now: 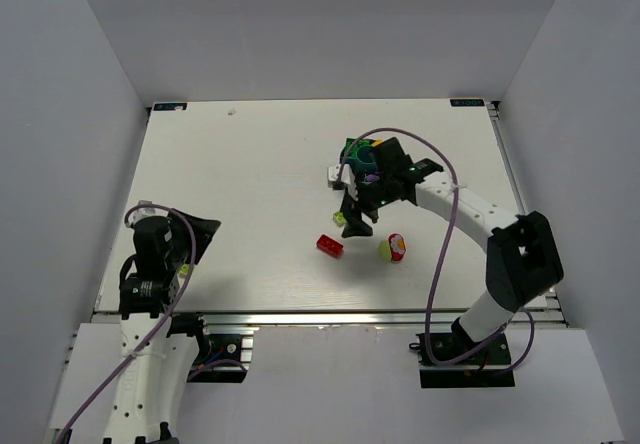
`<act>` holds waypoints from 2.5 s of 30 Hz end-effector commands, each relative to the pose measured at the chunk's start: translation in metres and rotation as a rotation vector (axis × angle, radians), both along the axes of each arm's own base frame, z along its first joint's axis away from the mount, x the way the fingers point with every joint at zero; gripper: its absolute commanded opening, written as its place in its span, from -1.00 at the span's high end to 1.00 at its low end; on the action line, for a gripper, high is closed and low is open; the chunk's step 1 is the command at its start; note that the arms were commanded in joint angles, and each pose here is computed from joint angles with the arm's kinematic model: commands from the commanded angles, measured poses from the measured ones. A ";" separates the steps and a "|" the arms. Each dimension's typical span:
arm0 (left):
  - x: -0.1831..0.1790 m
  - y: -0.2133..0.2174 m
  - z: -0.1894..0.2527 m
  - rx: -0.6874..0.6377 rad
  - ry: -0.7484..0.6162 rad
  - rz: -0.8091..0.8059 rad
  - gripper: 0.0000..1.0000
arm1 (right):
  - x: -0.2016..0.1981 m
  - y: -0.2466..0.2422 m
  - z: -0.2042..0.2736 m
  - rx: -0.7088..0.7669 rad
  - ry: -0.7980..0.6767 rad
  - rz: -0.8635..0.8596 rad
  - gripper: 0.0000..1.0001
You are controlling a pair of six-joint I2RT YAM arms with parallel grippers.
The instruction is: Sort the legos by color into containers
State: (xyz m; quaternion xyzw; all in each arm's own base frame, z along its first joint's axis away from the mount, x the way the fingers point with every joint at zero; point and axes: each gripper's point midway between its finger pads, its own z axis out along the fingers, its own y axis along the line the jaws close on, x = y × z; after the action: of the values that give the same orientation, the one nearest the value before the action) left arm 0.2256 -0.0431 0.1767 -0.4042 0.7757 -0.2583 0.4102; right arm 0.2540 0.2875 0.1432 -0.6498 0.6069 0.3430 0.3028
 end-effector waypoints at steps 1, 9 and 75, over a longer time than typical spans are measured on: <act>-0.006 0.001 -0.001 -0.002 -0.003 0.006 -0.30 | -0.015 0.004 -0.012 -0.134 0.098 -0.094 -0.52; -0.022 0.002 0.000 -0.006 -0.001 0.028 -0.37 | -0.030 0.029 -0.047 -0.296 0.138 -0.322 -0.61; -0.034 0.006 -0.005 -0.014 0.012 0.062 -0.37 | 0.191 0.008 0.052 -0.035 -0.221 -0.888 0.79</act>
State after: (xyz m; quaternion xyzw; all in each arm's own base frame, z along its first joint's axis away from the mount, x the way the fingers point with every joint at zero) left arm 0.1885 -0.0370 0.1733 -0.4370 0.7608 -0.2475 0.4110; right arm 0.4260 0.2976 0.1778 -0.3783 0.8058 0.1083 0.4426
